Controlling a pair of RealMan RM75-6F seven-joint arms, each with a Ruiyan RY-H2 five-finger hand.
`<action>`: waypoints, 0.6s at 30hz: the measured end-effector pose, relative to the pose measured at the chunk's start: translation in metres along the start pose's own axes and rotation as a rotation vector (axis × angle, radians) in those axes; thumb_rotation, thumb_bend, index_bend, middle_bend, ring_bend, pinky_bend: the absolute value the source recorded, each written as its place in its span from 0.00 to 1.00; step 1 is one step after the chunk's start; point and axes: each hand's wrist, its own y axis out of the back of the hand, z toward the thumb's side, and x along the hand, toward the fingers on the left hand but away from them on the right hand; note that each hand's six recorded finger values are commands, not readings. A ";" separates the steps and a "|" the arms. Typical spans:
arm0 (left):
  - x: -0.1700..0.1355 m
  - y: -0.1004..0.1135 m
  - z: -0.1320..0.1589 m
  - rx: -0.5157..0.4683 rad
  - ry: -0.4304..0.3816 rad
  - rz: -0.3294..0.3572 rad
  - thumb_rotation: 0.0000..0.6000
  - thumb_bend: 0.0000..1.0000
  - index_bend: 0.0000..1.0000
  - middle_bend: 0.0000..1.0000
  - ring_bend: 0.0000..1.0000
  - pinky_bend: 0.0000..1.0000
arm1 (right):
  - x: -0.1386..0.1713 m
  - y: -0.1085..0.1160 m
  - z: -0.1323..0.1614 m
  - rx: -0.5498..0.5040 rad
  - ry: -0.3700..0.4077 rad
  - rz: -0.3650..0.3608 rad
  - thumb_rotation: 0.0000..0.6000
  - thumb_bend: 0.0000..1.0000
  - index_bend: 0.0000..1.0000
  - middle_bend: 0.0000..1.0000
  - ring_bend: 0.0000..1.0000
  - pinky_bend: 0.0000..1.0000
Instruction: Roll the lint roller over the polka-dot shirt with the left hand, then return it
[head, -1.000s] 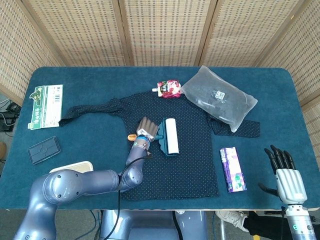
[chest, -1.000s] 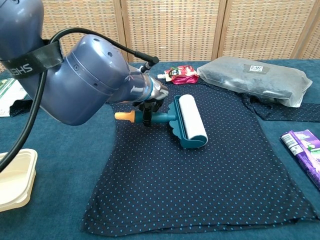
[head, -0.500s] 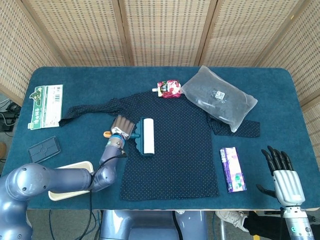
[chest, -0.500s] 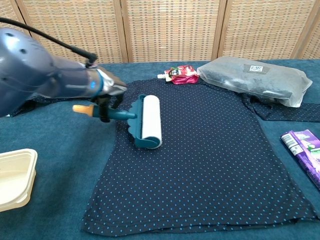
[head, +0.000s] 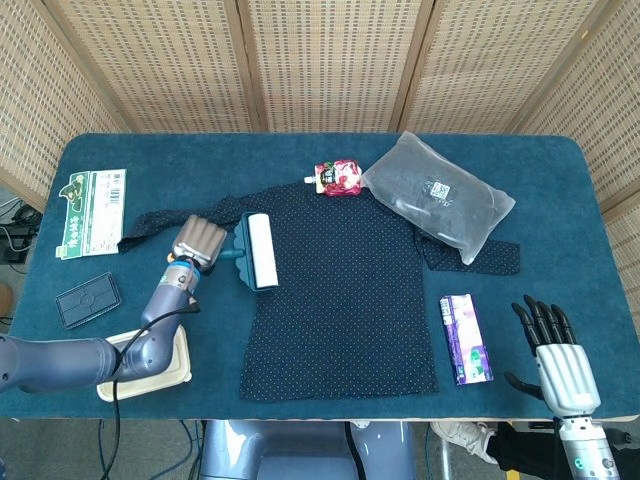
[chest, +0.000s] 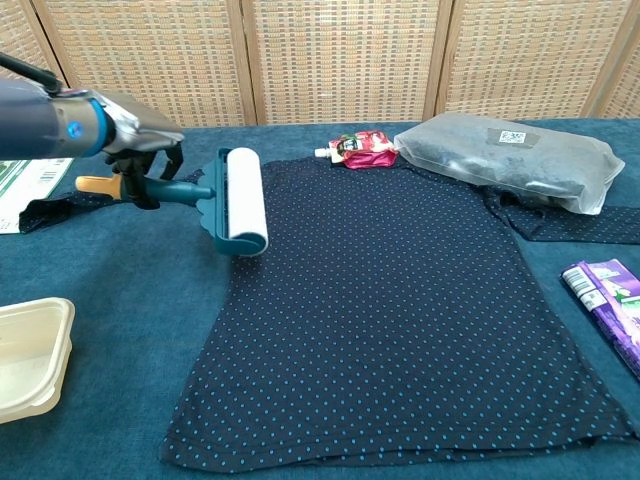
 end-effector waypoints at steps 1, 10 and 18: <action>-0.002 -0.002 -0.003 -0.002 -0.002 0.006 1.00 0.38 0.76 0.66 0.56 0.47 | 0.000 0.000 0.000 0.001 0.000 -0.001 1.00 0.09 0.00 0.00 0.00 0.00; -0.009 -0.028 -0.025 0.014 -0.011 0.033 1.00 0.15 0.40 0.10 0.14 0.16 | 0.003 0.003 0.004 0.013 0.011 -0.018 1.00 0.09 0.00 0.00 0.00 0.00; -0.006 -0.058 -0.041 0.003 0.039 0.001 1.00 0.09 0.06 0.00 0.00 0.00 | 0.006 0.002 0.008 0.024 0.021 -0.020 1.00 0.09 0.00 0.00 0.00 0.00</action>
